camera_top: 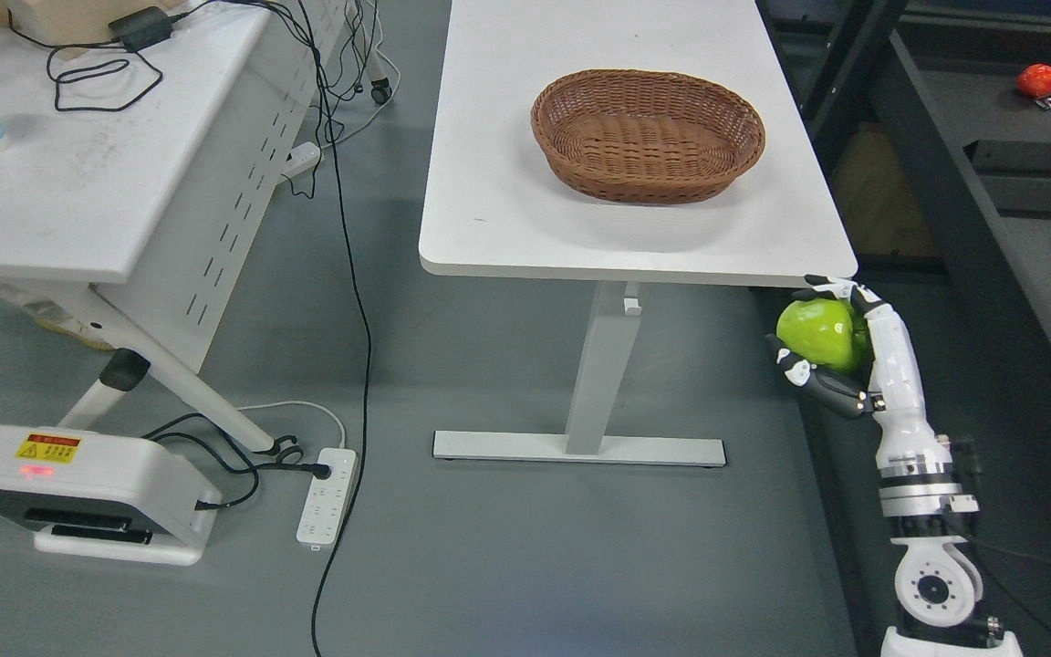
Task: Place green apple on left shelf middle layer
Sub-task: 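Carry the green apple in the right hand toward the black shelf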
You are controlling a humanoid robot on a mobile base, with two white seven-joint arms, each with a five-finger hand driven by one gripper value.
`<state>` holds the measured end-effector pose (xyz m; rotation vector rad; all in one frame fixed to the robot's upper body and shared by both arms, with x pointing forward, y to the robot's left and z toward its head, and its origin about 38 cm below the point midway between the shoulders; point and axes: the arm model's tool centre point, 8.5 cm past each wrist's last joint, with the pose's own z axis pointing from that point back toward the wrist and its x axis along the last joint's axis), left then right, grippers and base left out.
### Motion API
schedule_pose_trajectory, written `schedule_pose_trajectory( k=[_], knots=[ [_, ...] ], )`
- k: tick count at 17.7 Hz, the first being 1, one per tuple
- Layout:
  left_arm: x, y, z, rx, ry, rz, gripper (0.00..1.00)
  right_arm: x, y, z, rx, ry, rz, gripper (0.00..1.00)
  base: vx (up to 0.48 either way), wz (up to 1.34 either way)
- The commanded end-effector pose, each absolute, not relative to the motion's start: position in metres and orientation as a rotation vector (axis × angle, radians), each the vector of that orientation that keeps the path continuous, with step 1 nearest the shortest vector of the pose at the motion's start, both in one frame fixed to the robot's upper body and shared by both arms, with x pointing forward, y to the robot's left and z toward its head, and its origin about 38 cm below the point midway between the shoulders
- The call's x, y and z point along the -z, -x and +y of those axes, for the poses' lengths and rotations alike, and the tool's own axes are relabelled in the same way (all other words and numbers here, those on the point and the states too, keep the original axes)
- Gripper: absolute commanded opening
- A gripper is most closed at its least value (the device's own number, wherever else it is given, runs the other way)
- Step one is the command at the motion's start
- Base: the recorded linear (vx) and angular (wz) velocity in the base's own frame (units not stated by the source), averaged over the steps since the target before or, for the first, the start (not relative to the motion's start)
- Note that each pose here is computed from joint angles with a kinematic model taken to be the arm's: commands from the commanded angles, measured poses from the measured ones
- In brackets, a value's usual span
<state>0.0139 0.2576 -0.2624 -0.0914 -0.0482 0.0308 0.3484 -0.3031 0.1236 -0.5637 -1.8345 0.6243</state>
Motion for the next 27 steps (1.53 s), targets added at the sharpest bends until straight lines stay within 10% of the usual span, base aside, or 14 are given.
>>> schedule_pose_trajectory(
  k=[1, 27],
  knots=[
    [0.2610, -0.0279, 0.2688, -0.027, 0.075, -0.070, 1.00, -0.1152, -0.3465, -0.2849, -0.680, 0.510, -1.831, 0.00, -0.166, 0.09],
    [0.2610, -0.0279, 0.2688, -0.027, 0.075, -0.070, 1.00, -0.1139, -0.3469, -0.2891, -0.673, 0.523, -1.810, 0.00, -0.207, -0.36]
  ],
)
